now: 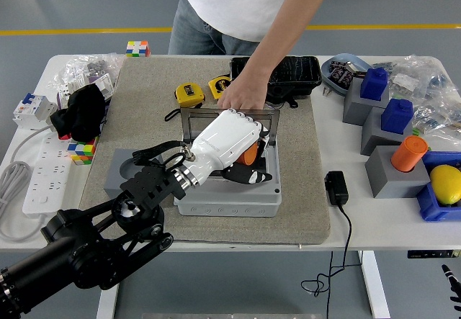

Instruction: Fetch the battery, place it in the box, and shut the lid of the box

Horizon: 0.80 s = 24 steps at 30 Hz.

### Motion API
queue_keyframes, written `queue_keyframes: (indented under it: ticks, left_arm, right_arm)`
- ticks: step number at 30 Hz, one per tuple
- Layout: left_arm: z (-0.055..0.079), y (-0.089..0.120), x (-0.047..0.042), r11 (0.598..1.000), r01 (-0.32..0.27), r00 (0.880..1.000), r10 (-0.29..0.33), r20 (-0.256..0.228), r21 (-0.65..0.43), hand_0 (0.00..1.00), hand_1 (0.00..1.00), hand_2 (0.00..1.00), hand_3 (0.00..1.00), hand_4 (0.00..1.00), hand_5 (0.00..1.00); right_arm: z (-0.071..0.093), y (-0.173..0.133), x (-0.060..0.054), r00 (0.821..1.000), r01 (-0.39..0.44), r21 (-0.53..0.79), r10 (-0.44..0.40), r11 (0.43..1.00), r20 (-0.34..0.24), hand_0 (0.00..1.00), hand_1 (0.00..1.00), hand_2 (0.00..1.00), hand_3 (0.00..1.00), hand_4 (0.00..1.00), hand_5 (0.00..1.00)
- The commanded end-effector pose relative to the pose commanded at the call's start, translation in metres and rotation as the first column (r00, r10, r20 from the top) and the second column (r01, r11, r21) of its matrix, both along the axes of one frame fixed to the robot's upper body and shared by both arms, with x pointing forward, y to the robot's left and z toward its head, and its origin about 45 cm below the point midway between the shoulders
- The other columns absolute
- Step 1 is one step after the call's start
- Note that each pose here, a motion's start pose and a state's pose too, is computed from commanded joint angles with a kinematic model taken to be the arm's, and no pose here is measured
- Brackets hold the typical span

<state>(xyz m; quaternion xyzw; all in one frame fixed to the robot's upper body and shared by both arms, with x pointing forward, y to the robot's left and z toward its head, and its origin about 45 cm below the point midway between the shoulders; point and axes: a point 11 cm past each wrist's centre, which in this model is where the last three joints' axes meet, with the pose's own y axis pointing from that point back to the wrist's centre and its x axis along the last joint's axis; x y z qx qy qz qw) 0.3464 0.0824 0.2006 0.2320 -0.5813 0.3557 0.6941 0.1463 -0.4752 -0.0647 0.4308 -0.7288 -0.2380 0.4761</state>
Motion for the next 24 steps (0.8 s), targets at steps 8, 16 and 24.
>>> queue_keyframes:
  ticks: [8, 16, 24]
  left_arm:
    - [-0.007, 0.002, -0.0017, 1.000, 0.000, 1.000, 0.000, -0.014, 0.016, 0.059, 0.002, 0.031, 0.002, 0.998, 0.428]
    - [-0.014, 0.002, -0.0037, 1.000, 0.002, 1.000, -0.002, -0.027, 0.024, 0.064, 0.002, 0.034, 0.002, 0.998, 0.419]
    - [-0.018, 0.001, -0.0053, 1.000, 0.008, 0.999, -0.007, -0.034, 0.022, 0.064, 0.002, 0.034, 0.003, 0.998, 0.531]
  right_arm:
    - [0.000, -0.001, 0.000, 1.000, -0.001, -0.001, 0.001, 1.000, -0.001, 0.818, 0.811, 0.776, 0.809, 0.998, 0.998]
    - [0.000, -0.001, -0.002, 1.000, -0.003, -0.002, 0.003, 1.000, -0.006, 0.818, 0.811, 0.776, 0.809, 0.998, 0.998]
    - [0.000, -0.001, -0.002, 1.000, -0.004, -0.002, 0.004, 1.000, -0.007, 0.816, 0.811, 0.776, 0.809, 0.998, 0.998]
